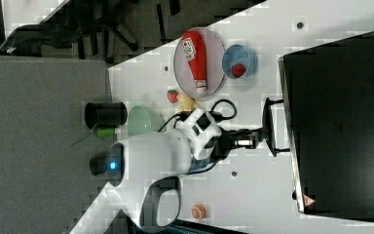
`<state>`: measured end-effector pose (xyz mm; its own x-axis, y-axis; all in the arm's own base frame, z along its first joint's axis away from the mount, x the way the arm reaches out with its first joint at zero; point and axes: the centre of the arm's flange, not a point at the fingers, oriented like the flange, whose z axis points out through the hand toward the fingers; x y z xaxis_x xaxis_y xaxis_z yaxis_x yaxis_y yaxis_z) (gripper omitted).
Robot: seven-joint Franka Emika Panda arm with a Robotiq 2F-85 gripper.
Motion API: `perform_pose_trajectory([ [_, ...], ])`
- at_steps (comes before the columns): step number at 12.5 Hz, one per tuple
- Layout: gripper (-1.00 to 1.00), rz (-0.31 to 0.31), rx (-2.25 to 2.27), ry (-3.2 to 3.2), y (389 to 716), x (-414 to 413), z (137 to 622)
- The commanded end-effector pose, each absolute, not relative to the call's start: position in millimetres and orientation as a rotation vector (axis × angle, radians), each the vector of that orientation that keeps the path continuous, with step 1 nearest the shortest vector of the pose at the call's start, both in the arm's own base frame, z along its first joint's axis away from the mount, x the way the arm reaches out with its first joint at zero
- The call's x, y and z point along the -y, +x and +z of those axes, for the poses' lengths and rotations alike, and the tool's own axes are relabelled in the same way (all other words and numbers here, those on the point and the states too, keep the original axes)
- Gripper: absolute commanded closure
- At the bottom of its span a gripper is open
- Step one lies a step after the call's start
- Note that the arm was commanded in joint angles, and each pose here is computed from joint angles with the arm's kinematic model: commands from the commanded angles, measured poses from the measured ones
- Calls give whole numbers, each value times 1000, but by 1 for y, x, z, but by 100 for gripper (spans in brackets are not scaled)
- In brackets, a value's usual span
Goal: Flap open oven.
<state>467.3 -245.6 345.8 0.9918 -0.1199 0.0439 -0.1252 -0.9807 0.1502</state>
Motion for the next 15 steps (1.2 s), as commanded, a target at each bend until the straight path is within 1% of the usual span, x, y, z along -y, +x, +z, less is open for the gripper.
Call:
perform_pose_trajectory([
  [1, 65, 59, 132, 2966, 470, 259, 335],
  [3, 65, 74, 122, 2953, 473, 260, 324],
  [5, 65, 49, 113, 2954, 474, 258, 315],
  [9, 65, 37, 65, 2959, 482, 239, 309],
  [13, 65, -15, -101, 2885, 493, 202, 302],
  [15, 65, -31, -49, 2830, 496, 184, 295],
])
